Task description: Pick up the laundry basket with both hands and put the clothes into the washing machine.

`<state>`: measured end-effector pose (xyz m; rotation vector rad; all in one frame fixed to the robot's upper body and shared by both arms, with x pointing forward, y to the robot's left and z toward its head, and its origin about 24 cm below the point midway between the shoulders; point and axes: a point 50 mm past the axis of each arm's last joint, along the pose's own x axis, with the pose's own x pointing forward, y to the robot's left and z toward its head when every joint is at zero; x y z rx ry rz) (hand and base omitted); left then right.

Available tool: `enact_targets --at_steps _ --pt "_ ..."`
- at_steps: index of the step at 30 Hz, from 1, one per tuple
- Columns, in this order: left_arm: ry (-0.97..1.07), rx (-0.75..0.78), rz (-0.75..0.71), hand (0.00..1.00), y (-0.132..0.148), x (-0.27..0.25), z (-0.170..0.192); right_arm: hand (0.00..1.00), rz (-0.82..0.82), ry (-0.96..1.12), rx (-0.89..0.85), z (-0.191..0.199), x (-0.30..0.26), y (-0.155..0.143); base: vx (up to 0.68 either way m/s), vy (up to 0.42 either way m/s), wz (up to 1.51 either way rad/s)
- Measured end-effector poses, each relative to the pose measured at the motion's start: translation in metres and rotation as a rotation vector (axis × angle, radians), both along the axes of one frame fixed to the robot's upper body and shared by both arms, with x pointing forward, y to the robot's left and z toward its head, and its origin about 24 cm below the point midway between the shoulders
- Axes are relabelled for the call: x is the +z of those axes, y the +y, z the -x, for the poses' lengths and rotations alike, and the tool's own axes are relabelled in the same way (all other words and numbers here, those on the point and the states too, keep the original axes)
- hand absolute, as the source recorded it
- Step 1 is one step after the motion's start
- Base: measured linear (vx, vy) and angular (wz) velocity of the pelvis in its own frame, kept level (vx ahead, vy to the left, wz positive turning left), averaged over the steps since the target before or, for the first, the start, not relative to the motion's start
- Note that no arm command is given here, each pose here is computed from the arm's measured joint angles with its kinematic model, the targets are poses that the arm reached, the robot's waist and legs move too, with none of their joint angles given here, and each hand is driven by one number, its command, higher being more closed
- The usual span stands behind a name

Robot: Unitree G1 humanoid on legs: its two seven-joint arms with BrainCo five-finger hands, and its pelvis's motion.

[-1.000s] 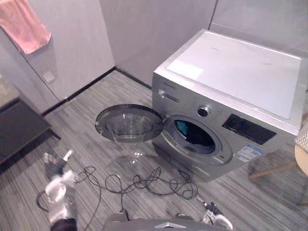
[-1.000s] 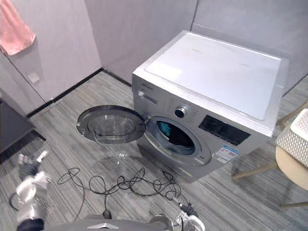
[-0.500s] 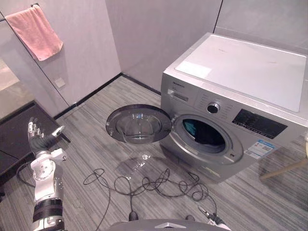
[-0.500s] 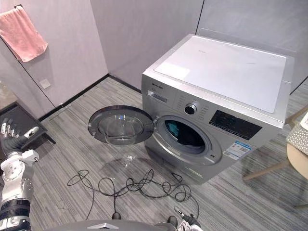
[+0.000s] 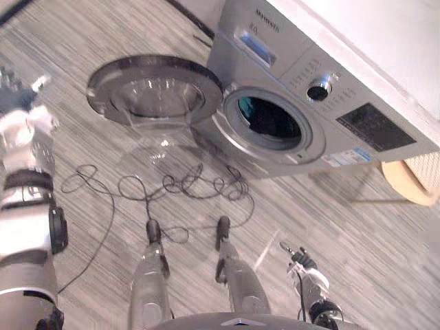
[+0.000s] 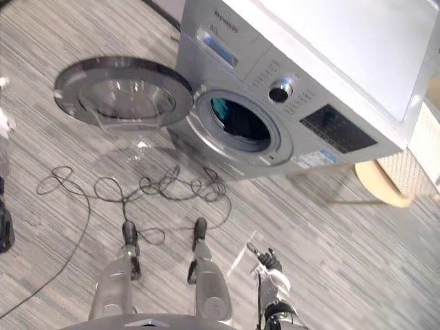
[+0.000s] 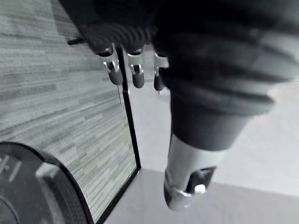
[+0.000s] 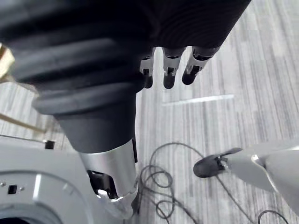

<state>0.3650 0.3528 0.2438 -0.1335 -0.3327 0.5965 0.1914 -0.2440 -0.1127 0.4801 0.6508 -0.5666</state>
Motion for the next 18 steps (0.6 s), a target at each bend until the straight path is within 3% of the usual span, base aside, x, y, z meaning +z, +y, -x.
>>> enact_targets --at_steps 3,11,15,18 --pt "-0.105 -0.056 -0.068 0.0 -0.022 0.05 -0.009 0.0 -0.025 -0.045 0.032 -0.005 0.003 0.015 -0.12 0.145 -0.53" --pt "-0.3 -0.065 -0.262 0.0 -0.07 0.108 -0.008 0.0 0.01 -0.234 0.077 -0.025 0.031 0.026 0.06 0.014 -0.51" --pt "-0.28 -0.136 -0.379 0.0 -0.109 0.1 -0.021 0.0 0.009 -0.231 0.074 -0.015 0.028 0.028 0.05 -0.002 -0.14" --pt "-0.186 -0.301 -0.429 0.0 -0.166 0.061 -0.041 0.0 0.011 -0.217 0.101 -0.009 0.025 0.033 0.05 0.086 0.12"
